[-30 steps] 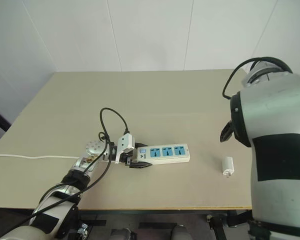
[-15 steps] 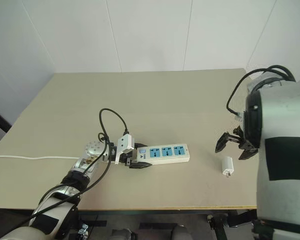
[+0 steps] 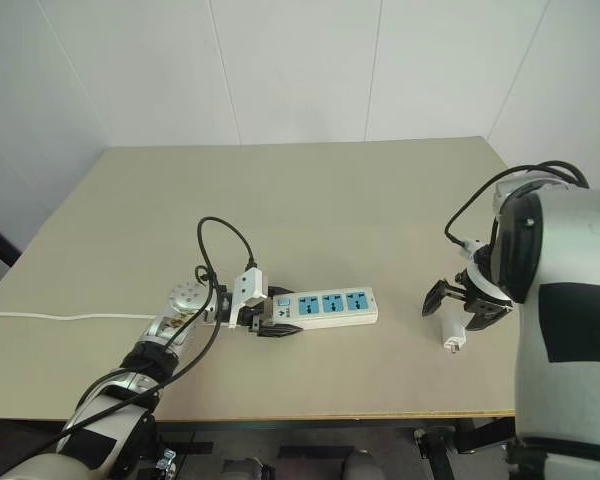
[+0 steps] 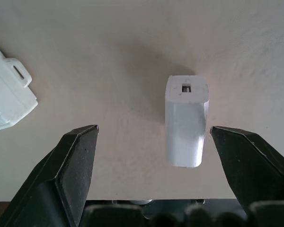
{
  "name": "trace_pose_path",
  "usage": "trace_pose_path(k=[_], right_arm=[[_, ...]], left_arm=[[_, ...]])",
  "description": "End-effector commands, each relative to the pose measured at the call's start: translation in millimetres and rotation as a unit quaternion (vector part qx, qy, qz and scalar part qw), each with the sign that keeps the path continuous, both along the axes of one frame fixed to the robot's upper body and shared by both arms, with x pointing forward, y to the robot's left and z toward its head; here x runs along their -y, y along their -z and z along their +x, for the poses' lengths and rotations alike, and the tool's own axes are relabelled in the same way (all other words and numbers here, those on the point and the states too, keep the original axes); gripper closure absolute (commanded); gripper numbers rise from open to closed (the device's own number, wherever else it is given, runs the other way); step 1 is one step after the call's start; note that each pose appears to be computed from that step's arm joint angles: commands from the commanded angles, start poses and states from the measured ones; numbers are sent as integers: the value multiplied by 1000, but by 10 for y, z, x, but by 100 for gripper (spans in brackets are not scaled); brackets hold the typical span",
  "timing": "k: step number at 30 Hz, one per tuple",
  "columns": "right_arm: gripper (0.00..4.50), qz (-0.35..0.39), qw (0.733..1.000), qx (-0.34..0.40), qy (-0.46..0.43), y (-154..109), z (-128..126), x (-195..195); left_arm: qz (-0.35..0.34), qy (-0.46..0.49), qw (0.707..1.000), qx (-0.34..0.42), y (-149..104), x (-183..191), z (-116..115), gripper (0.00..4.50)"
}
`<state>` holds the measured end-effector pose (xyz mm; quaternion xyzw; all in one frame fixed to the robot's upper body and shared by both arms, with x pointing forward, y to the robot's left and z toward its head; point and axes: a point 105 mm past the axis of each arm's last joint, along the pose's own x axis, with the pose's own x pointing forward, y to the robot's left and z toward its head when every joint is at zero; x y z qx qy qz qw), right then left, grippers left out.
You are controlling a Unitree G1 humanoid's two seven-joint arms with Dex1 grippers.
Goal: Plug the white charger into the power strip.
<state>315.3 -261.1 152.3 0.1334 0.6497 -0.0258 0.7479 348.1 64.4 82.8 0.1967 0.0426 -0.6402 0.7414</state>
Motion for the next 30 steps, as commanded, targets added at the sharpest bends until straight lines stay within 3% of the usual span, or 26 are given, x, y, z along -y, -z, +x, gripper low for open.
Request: trace_pose_path(k=[1, 12, 16, 23, 30], right_arm=[[4, 4, 1000, -2, 2, 50, -29, 9], [4, -1, 1000, 5, -8, 189, 5, 20], [93, -1, 1000, 7, -18, 223, 29, -13], [338, -7, 1000, -2, -30, 282, 23, -39], [340, -11, 998, 13, -62, 283, 90, -72]], left_arm=[[21, 10, 999, -26, 169, 10, -90, 118], [23, 6, 999, -25, 154, -20, -89, 118], [24, 4, 999, -25, 149, -39, -84, 118], [25, 0, 999, -26, 145, -72, -87, 118], [27, -7, 999, -23, 125, -105, -67, 118]])
